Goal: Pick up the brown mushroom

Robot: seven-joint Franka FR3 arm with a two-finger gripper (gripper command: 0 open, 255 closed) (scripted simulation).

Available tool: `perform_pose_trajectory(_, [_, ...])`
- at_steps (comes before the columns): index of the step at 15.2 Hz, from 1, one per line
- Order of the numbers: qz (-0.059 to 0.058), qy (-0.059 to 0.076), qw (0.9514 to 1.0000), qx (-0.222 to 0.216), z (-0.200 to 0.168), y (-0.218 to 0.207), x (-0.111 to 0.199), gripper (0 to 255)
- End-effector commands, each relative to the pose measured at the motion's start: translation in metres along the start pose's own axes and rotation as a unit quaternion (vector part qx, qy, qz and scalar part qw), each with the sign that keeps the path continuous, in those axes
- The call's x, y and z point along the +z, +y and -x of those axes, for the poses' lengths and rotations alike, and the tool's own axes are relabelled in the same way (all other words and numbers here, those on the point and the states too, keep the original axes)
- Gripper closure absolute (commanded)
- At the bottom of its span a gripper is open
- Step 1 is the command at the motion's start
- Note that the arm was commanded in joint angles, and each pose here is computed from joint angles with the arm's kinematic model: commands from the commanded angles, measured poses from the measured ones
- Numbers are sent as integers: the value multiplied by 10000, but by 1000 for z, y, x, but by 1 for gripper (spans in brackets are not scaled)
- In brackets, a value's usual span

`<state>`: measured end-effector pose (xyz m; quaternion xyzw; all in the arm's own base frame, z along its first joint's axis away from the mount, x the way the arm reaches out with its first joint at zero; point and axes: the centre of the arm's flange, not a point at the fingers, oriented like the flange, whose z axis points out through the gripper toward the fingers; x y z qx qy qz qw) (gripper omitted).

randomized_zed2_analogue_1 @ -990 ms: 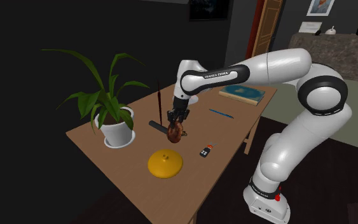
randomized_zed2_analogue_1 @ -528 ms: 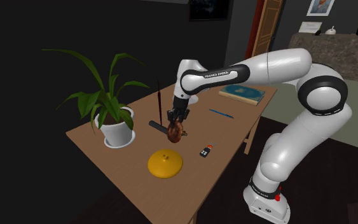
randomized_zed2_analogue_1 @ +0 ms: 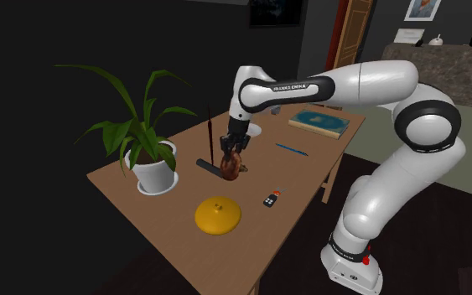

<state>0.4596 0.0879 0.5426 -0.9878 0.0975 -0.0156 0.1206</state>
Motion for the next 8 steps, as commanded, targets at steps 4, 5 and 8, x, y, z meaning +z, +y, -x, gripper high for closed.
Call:
perform_pose_trajectory(4, [0, 1, 10000, -1, 0, -7, -26, 255])
perform_pose_trajectory(5, [0, 1, 10000, -1, 0, -8, -31, 255])
perform_pose_trajectory(8, [0, 1, 10000, -1, 0, -10, -37, 255])
